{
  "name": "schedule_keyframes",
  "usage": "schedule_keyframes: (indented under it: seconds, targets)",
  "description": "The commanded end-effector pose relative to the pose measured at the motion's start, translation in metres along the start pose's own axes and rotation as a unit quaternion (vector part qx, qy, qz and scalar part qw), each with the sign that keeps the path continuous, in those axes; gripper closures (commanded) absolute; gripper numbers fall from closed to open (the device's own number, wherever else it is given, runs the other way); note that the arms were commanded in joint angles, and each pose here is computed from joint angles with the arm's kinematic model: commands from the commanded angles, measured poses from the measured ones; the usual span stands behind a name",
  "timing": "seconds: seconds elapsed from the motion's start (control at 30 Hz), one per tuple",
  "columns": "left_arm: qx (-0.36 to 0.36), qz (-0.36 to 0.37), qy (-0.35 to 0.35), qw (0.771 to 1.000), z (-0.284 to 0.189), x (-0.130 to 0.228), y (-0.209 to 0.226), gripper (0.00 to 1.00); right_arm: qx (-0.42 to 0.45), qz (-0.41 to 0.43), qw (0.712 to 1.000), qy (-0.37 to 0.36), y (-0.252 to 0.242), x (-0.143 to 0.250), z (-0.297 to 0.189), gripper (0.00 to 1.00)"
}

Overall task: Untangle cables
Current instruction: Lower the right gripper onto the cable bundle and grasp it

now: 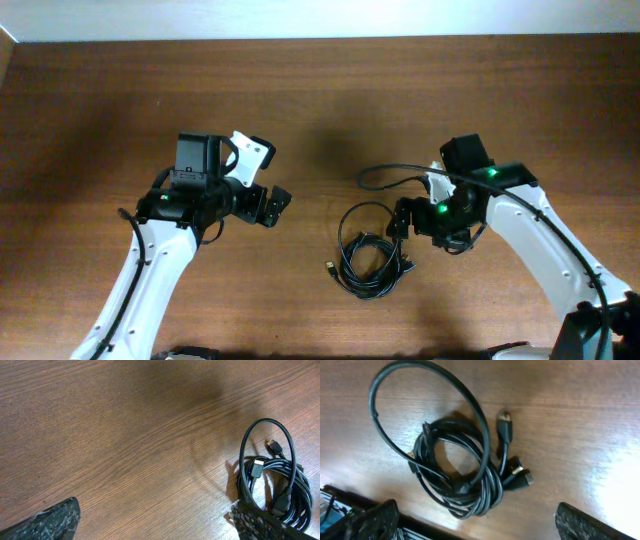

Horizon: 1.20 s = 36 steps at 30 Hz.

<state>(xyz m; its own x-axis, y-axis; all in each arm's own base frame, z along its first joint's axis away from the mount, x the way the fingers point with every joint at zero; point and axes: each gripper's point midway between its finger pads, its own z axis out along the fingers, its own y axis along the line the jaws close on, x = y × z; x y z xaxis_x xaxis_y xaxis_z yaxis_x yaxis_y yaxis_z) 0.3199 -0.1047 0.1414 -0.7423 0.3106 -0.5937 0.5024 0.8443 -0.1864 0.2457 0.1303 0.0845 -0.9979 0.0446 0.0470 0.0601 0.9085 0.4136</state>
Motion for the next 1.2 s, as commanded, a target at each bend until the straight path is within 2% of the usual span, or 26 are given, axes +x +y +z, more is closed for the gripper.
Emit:
schedule_keyframes:
  seconds: [0.0, 0.13, 0.4, 0.5, 0.6, 0.73, 0.97, 1.1, 1.13, 1.17]
  targets:
    - [0.005, -0.004, -0.008, 1.0, -0.002, -0.007, -0.001, 0.01, 0.017, -0.025, 1.0, 0.001, 0.002, 0.002, 0.009, 0.01]
    - [0.005, -0.004, -0.009, 1.0, -0.002, -0.007, -0.001, 0.01, 0.058, -0.047, 0.997, -0.004, -0.004, 0.005, 0.018, 0.01]
    - [0.005, -0.008, -0.008, 1.0, -0.002, -0.007, -0.001, 0.01, 0.05, -0.067, 0.996, -0.022, -0.014, 0.008, 0.051, 0.01]
    - [0.005, -0.008, -0.009, 1.0, -0.002, -0.007, -0.001, 0.01, 0.074, -0.067, 0.994, -0.032, -0.032, 0.012, 0.065, 0.0]
    - [0.005, -0.008, -0.008, 1.0, -0.002, -0.007, -0.001, 0.01, 0.069, -0.072, 0.994, -0.044, -0.039, 0.013, 0.077, 0.09]
    - [0.005, -0.008, -0.009, 1.0, -0.002, -0.007, -0.001, 0.01, 0.067, -0.073, 0.994, -0.049, -0.042, 0.015, 0.083, 0.32]
    - [0.005, -0.008, -0.009, 1.0, -0.002, -0.007, -0.001, 0.01, 0.022, -0.072, 0.997, -0.018, -0.028, 0.028, 0.085, 0.32]
    - [0.005, -0.008, -0.009, 1.0, -0.002, -0.007, -0.001, 0.01, 0.021, -0.095, 0.995, 0.022, -0.018, 0.052, 0.092, 0.32]
    - [0.005, -0.008, -0.009, 1.0, -0.002, -0.007, -0.001, 0.01, 0.029, -0.108, 0.994, 0.021, -0.016, 0.054, 0.094, 0.35]
    - [0.005, -0.008, -0.009, 1.0, -0.002, -0.007, -0.001, 0.01, 0.039, -0.121, 0.992, 0.018, -0.015, 0.054, 0.096, 0.43]
